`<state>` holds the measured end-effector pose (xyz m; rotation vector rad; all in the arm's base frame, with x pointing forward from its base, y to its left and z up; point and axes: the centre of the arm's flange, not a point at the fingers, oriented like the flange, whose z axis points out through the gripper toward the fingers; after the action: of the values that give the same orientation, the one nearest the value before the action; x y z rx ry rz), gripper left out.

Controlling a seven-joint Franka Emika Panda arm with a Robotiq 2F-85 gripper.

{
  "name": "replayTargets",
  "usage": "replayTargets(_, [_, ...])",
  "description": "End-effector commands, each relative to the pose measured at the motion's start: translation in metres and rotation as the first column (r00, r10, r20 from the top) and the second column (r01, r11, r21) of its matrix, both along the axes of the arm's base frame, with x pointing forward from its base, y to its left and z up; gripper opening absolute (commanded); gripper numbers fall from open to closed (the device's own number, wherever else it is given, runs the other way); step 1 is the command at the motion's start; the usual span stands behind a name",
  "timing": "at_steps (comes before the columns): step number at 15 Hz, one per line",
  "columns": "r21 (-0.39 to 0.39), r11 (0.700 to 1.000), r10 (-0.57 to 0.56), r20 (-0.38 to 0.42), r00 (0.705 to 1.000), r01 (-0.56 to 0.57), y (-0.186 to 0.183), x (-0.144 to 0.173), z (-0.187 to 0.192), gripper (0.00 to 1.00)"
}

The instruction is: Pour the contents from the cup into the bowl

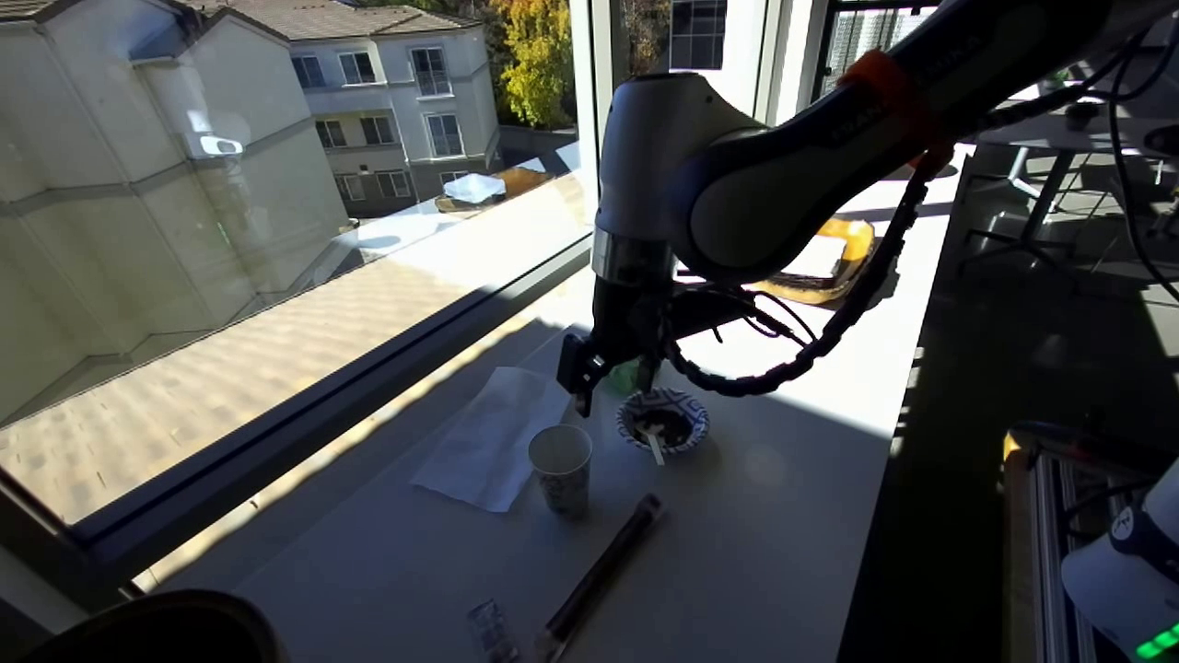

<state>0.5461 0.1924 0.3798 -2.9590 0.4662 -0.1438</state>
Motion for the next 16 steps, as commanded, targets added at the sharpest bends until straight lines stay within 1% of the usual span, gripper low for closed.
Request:
replayTargets(1, [0.0,1.0,0.0,0.0,1.0,0.0,0.0,0.0,0.0,1.0])
replayTargets(3, [0.0,1.0,0.0,0.0,1.0,0.0,0.0,0.0,0.0,1.0])
replayTargets(4, [0.022,1.0,0.015,-0.003,1.0,-0.015,-0.001,0.002,-0.002,1.0])
replayTargets(5, [0.046,0.999,0.015,0.012,1.0,-0.015,-0.002,0.008,-0.005,1.0])
replayTargets(6, [0.05,0.998,0.022,0.016,1.0,-0.023,-0.004,0.016,-0.009,1.0])
replayTargets(7, [0.036,0.999,0.025,0.02,0.999,-0.026,-0.005,0.024,-0.012,1.0])
replayTargets(11, [0.051,0.998,0.035,-0.005,0.999,-0.035,-0.002,0.059,-0.032,1.0])
replayTargets(14, [0.059,0.998,0.032,-0.021,0.999,-0.031,0.009,0.078,-0.049,1.0])
replayTargets(16, [0.062,0.998,0.027,-0.024,0.999,-0.026,0.024,0.089,-0.059,1.0])
